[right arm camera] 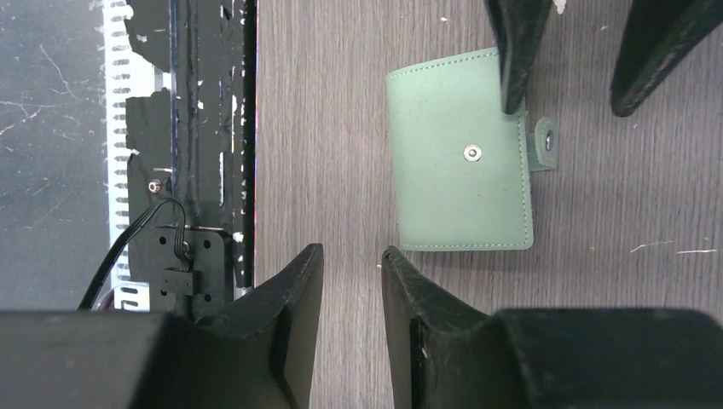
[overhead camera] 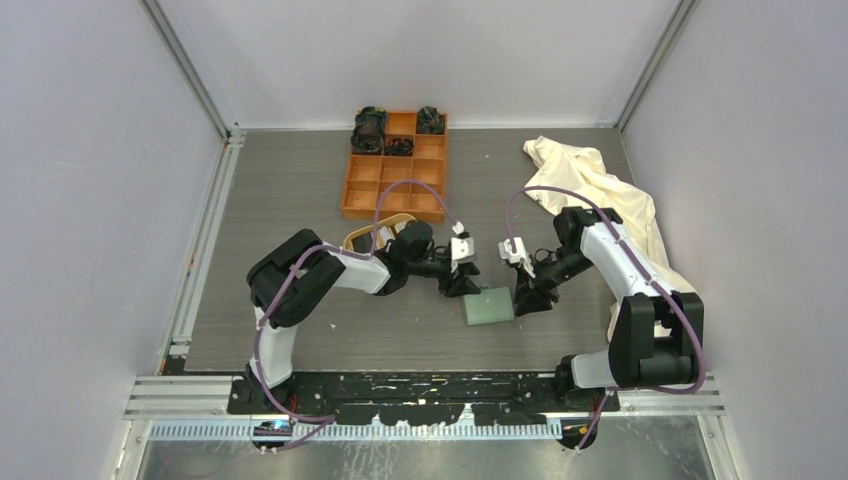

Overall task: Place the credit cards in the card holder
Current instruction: Close the card holder at the center of the board.

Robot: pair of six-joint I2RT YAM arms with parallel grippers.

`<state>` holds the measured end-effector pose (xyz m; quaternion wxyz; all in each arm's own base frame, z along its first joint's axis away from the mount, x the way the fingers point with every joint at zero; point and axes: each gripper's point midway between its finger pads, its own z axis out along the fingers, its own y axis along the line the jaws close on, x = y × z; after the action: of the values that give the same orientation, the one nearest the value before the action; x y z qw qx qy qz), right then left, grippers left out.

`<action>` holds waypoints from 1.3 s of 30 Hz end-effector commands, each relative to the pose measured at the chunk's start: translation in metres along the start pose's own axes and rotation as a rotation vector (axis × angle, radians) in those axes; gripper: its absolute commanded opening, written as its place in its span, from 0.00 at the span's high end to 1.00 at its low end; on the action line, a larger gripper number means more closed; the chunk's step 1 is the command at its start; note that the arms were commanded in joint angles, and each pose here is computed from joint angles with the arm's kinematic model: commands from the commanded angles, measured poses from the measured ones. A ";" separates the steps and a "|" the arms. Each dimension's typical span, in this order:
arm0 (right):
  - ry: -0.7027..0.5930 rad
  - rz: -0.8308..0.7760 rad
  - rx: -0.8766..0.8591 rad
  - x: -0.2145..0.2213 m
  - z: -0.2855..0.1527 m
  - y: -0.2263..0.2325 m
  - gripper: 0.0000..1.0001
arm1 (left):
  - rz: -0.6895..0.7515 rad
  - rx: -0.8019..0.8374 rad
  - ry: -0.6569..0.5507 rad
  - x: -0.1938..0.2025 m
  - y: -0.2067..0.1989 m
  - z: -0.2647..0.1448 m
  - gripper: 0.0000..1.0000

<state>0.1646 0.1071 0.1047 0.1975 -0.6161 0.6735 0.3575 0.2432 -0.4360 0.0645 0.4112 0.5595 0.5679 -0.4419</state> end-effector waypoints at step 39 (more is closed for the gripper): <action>-0.016 -0.027 -0.055 -0.006 -0.003 0.006 0.64 | -0.048 0.148 -0.037 -0.019 0.002 0.019 0.82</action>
<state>0.1560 0.1067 0.1025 0.1800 -0.6229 0.6619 0.3762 0.2432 -0.4536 0.0662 0.3588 0.5560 0.5580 -0.5008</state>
